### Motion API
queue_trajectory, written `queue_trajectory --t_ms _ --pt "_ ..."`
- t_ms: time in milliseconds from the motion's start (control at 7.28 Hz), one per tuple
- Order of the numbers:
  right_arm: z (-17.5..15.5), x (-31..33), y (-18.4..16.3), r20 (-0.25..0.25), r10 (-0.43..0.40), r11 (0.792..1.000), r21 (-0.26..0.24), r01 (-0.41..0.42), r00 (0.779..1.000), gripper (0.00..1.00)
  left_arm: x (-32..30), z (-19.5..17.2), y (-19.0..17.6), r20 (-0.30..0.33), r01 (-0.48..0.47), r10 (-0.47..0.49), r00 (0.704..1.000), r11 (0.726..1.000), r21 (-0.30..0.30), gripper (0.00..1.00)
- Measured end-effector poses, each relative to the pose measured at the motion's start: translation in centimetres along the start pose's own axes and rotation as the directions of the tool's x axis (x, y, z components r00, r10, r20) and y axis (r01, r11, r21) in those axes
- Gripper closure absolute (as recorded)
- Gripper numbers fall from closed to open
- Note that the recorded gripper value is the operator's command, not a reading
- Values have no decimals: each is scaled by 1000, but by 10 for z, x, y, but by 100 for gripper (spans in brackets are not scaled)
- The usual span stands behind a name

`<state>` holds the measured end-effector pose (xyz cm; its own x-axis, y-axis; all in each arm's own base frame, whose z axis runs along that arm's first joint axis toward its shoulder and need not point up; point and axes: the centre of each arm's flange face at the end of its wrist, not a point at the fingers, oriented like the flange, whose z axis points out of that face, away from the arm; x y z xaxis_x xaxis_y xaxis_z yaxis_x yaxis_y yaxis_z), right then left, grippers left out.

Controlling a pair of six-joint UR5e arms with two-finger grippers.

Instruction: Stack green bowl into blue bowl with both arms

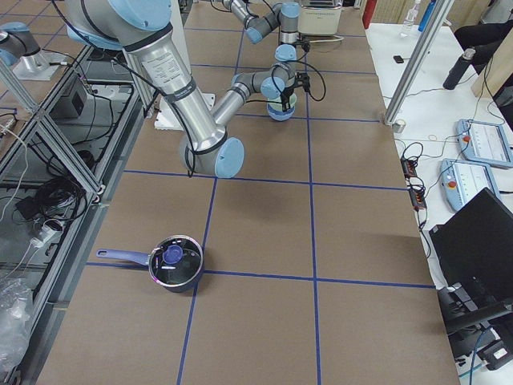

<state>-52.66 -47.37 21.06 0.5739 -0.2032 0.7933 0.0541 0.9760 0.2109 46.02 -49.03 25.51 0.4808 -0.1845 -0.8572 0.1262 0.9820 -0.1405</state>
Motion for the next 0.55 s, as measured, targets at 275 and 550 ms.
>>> queue_trajectory --t_ms 275,550 --pt "4 -3 0 -8 -4 1000 7 4 1000 85 -1 1 0 2 1 -1 1000 1000 1 3" --pt "8 -6 -1 -10 -15 1000 27 15 1000 84 -6 4 -1 9 5 -5 1000 1000 -2 3"
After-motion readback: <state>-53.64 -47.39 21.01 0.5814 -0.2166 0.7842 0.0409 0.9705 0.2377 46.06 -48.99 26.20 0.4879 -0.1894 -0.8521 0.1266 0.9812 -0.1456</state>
